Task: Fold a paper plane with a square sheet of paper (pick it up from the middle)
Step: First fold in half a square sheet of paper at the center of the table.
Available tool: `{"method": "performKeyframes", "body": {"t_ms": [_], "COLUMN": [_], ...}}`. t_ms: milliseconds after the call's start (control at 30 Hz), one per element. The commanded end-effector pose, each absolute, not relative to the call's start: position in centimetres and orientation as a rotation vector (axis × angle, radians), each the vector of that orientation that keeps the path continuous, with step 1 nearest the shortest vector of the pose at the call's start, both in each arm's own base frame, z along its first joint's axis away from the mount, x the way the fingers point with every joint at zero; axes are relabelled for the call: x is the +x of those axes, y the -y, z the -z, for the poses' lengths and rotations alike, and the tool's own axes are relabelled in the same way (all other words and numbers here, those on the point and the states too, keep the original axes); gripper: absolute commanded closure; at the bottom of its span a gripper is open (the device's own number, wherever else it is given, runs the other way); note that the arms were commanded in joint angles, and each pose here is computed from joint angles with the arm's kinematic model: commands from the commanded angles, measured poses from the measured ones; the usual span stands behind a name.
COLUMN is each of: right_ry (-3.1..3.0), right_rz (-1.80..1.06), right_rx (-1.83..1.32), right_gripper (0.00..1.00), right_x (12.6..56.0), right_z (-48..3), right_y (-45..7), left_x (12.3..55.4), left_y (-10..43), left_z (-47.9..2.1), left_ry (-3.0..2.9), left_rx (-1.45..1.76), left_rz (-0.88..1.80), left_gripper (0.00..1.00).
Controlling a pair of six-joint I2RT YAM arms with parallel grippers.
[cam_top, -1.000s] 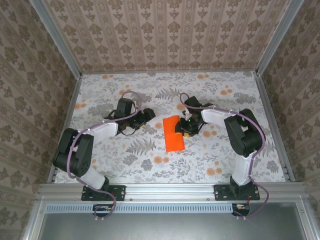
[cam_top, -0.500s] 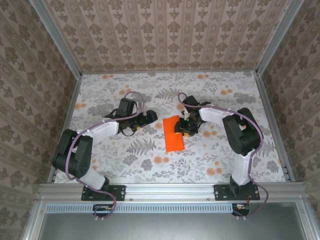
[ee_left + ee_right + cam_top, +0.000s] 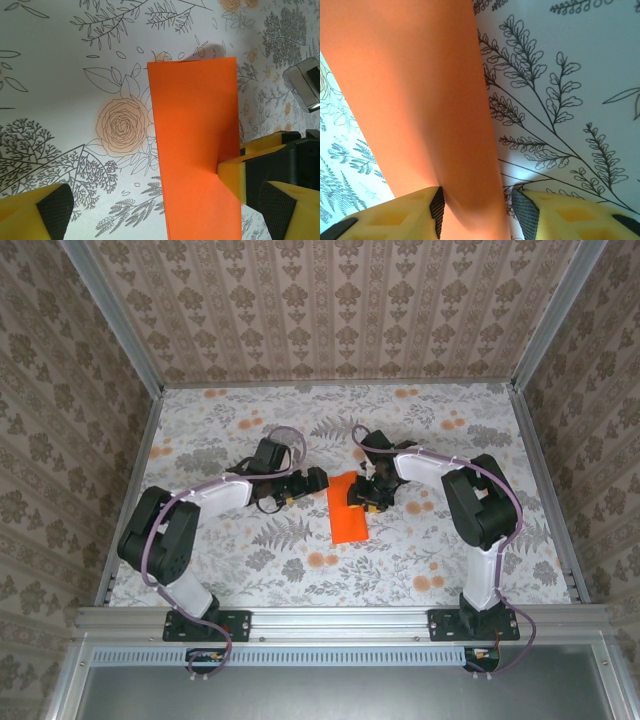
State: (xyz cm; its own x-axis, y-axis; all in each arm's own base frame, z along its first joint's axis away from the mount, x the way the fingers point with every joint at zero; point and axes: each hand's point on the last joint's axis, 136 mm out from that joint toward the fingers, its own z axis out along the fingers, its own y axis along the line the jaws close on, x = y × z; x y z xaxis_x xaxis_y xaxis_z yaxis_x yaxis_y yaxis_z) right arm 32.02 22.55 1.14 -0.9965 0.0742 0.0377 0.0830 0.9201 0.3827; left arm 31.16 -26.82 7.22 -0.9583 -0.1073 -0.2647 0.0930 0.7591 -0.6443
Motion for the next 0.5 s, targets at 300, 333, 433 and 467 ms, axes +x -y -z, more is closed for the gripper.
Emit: {"method": "performKeyframes", "body": {"t_ms": [300,333,433,467], "right_ry": [3.001,3.0,2.998,2.998], "right_rz": [0.234,0.233,0.226,0.222], "right_rx": [-0.106,-0.105,-0.106,-0.108], "right_gripper": [0.51,0.51,0.51,0.51], "right_x": [29.0,28.9,28.9,28.8], "right_z": [6.3,6.3,6.4,6.5], "right_y": [-19.1,-19.1,-19.0,-19.0], "left_x": [31.6,31.5,31.4,31.5], "left_y": [29.3,29.5,29.9,30.1], "left_z": [-7.6,-7.5,-7.4,-7.3], "left_ry": [-2.667,-2.67,-2.677,-2.676], "left_rx": [0.027,0.027,0.032,0.036], "left_rz": [1.093,1.1,1.117,1.123], "left_gripper": [0.13,0.16,0.25,0.29]}}
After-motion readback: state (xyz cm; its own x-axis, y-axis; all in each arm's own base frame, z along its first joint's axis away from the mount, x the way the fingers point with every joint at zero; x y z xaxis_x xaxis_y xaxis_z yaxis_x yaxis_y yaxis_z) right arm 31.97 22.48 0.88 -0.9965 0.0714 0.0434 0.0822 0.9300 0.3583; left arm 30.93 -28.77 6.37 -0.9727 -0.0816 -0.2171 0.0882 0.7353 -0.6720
